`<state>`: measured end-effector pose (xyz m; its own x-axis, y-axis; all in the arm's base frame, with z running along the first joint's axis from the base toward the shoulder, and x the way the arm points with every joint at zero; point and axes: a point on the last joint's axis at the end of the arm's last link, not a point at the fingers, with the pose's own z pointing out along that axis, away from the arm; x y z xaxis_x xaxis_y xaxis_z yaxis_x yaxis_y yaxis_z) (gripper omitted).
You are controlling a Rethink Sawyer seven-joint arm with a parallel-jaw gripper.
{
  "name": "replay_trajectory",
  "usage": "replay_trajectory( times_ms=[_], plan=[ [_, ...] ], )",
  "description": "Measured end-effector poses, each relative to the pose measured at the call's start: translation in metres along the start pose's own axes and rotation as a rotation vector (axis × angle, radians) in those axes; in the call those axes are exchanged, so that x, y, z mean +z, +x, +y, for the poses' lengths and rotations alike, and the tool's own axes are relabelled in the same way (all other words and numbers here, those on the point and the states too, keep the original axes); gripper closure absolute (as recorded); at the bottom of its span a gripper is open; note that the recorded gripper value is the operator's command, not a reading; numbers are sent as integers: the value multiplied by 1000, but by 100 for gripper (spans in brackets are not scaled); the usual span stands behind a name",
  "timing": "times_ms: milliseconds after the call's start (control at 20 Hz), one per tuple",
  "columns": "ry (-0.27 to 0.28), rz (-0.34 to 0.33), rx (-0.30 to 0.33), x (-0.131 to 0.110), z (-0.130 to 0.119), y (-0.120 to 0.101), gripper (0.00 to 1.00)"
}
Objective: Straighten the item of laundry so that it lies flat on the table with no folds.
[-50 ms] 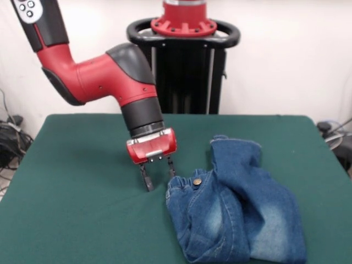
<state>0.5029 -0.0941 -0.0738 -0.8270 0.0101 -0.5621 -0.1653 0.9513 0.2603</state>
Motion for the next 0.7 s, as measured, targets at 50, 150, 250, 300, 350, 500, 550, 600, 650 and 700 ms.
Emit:
replay_trajectory(
  times_ms=[50, 150, 250, 300, 350, 500, 550, 600, 650, 700],
  plan=[
    [-1, -1, -1, 0, 1, 0, 0],
    [-4, -4, -7, 2, 4, -2, 0],
    [-6, -6, -13, 5, 7, -4, 0],
    [-6, -6, -18, 7, 10, -5, 0],
    [-5, -7, -22, 10, 13, -7, 0],
    [8, -9, -30, 13, 17, -9, 0],
    [10, -14, -31, 14, 19, -10, 0],
    [12, -19, -32, 15, 20, -11, 0],
    [12, -25, -33, 16, 22, -12, 0],
    [11, -29, -33, 17, 24, -13, 0]
  ],
)
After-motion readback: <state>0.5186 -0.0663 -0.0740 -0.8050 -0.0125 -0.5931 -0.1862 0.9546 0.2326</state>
